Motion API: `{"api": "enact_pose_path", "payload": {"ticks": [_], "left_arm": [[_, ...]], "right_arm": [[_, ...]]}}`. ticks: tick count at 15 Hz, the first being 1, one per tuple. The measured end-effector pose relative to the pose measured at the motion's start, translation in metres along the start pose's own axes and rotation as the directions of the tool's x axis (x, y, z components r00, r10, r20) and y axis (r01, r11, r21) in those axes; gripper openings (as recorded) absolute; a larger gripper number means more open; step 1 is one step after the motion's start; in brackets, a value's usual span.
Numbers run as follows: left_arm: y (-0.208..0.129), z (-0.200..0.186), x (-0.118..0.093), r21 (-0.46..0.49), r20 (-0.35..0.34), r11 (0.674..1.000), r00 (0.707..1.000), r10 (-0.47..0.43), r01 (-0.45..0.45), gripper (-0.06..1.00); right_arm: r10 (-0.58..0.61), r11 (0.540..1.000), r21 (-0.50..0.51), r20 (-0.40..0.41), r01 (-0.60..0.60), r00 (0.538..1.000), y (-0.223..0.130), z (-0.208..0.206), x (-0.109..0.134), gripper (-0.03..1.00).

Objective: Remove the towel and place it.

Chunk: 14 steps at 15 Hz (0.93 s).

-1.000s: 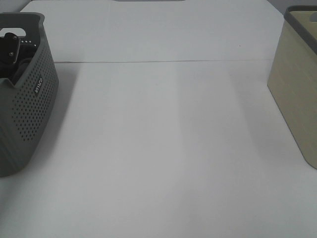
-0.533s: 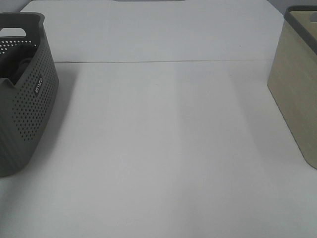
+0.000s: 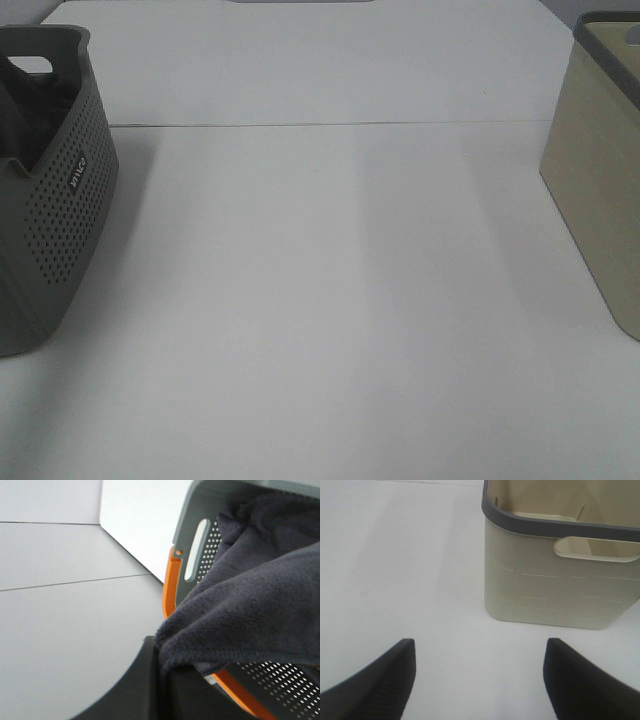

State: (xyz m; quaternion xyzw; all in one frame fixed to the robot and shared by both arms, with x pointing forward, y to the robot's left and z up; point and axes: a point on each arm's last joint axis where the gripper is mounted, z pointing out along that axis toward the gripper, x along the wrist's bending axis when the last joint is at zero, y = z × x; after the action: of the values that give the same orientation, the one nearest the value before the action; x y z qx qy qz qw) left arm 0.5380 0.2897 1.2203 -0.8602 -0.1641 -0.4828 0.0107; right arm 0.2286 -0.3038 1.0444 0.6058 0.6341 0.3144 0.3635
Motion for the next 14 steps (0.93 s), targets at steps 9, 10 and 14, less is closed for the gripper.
{"api": "enact_pose_path", "payload": {"ticks": [9,10,14], "left_arm": [[0.069,-0.088,0.02,-0.33,-0.103,0.936,0.981,-0.165,0.122,0.0],[0.083,-0.088,0.015,-0.362,-0.084,0.925,0.985,-0.152,0.112,0.0],[0.139,-0.08,-0.005,-0.439,0.01,0.889,0.99,-0.14,0.13,0.0]], "right_arm": [[0.009,1.0,-0.011,-0.021,-0.009,1.0,0.001,-0.001,0.002,0.68],[0.02,0.999,-0.03,-0.055,-0.022,0.998,0.006,-0.001,0.005,0.68],[0.003,0.998,-0.062,-0.271,-0.021,0.963,0.036,0.015,0.024,0.68]]}}
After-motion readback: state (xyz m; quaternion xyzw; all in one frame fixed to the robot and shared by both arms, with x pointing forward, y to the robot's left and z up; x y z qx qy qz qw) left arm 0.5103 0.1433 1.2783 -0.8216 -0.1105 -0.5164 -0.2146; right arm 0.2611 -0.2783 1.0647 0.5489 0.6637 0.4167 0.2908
